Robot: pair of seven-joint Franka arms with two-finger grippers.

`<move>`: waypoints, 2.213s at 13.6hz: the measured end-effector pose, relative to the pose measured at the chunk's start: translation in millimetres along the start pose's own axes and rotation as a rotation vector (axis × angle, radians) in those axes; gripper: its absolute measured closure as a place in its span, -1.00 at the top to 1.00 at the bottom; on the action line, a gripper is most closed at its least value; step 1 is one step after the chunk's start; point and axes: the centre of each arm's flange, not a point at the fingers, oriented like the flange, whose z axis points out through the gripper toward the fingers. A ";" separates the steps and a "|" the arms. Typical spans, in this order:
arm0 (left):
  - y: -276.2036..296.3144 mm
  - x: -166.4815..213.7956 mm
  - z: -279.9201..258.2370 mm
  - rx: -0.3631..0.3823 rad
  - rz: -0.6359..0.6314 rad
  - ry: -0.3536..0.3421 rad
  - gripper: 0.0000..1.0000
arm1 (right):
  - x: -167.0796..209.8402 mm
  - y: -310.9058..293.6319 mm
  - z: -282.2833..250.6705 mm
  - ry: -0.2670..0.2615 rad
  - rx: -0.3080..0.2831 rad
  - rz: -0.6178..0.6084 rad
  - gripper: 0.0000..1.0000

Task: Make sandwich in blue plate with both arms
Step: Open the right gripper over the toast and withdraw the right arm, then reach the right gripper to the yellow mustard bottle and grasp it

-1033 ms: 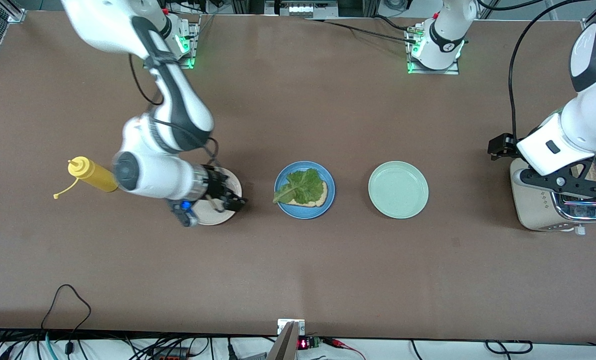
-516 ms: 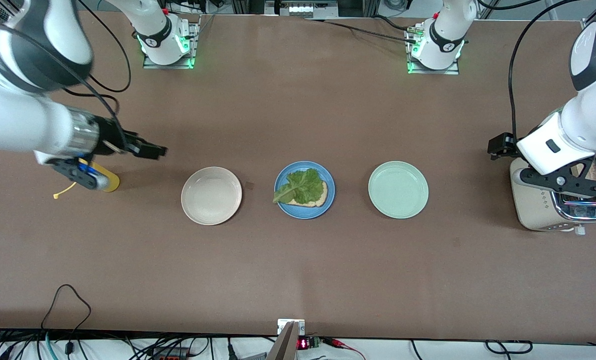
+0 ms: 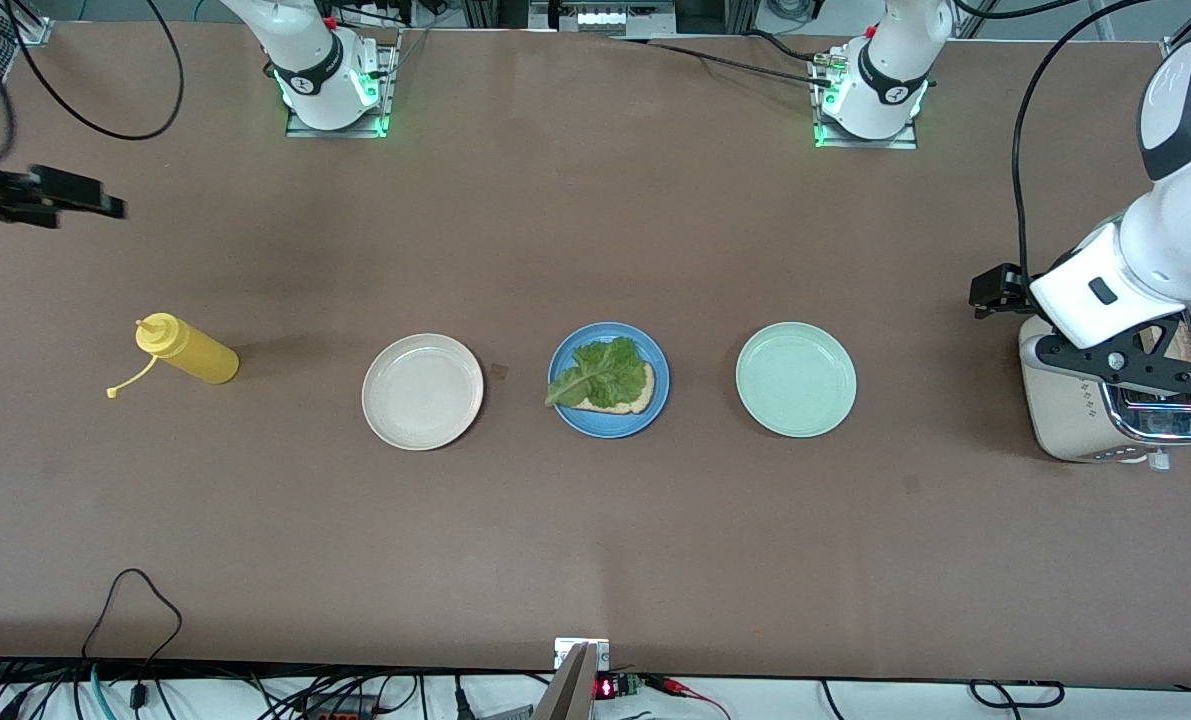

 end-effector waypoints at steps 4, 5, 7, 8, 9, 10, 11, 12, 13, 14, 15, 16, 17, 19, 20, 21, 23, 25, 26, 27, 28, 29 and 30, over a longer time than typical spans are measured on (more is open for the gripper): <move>-0.4 0.0 0.0 0.000 -0.001 0.000 1.00 | -31.2 119.9 32.5 0.090 -0.002 -0.252 1.00; -0.3 0.0 0.0 -0.001 -0.001 0.000 1.00 | -34.7 143.6 46.4 0.110 -0.013 -0.309 1.00; -0.3 0.0 0.0 -0.001 -0.001 0.000 1.00 | -35.2 180.1 74.2 0.127 -0.024 -0.390 1.00; -0.4 0.0 0.0 -0.001 -0.001 0.000 1.00 | -32.2 192.7 84.7 0.134 -0.029 -0.428 1.00; -0.3 0.0 0.0 -0.001 -0.001 0.000 1.00 | -28.2 203.3 93.3 0.147 -0.035 -0.476 1.00; -0.3 0.0 0.0 -0.001 -0.001 0.000 1.00 | -23.8 213.9 103.0 0.169 -0.034 -0.526 1.00; -0.3 0.0 0.0 -0.001 -0.001 0.000 1.00 | -19.3 226.2 115.8 0.200 -0.022 -0.571 1.00; -0.3 0.0 0.0 -0.001 -0.001 0.000 1.00 | -15.5 239.6 130.9 0.232 -0.007 -0.612 1.00; -0.4 0.0 0.0 -0.001 -0.001 0.000 1.00 | -11.6 252.6 147.6 0.265 0.010 -0.652 1.00; -0.4 0.0 0.0 -0.001 -0.001 0.000 1.00 | -6.9 264.8 166.0 0.304 0.031 -0.690 1.00; -0.4 0.0 0.0 -0.001 -0.001 0.000 1.00 | -1.2 276.0 185.6 0.346 0.058 -0.726 1.00; -0.4 0.0 0.0 -0.001 -0.001 0.000 1.00 | 5.7 286.6 204.9 0.394 0.086 -0.757 1.00; -0.3 0.0 0.0 -0.001 -0.001 0.000 1.00 | 14.3 295.8 224.1 0.445 0.115 -0.786 1.00; -0.3 0.0 0.0 -0.001 -0.001 0.000 1.00 | 31.9 308.4 256.4 0.527 0.156 -0.826 1.00; -0.4 -0.1 0.0 -0.001 -0.001 0.000 1.00 | 38.6 313.1 269.1 0.559 0.170 -0.841 1.00; -0.3 0.0 0.0 -0.001 -0.001 0.000 1.00 | 43.3 316.3 278.8 0.590 0.188 -0.859 1.00; -0.3 -0.1 0.0 -0.001 -0.001 0.000 1.00 | 51.2 317.6 293.3 0.671 0.247 -0.912 1.00; -0.3 -0.1 -0.1 -0.001 -0.001 0.000 1.00 | 56.1 316.3 307.2 0.754 0.303 -0.973 1.00; -0.4 -0.1 0.0 -0.001 -0.001 0.000 1.00 | 57.5 314.0 313.6 0.796 0.329 -1.011 1.00; -0.4 -0.1 0.0 -0.001 -0.001 0.000 1.00 | 58.5 311.8 319.1 0.835 0.344 -1.049 1.00; -0.4 -0.1 0.0 -0.001 -0.001 0.000 1.00 | 59.2 309.6 323.8 0.868 0.353 -1.090 1.00; -0.4 -0.1 0.0 -0.001 -0.001 0.000 1.00 | 59.2 307.3 328.8 0.891 0.364 -1.129 1.00; -0.4 -0.1 0.0 -0.001 -0.001 0.000 1.00 | 58.8 305.5 333.5 0.908 0.373 -1.165 1.00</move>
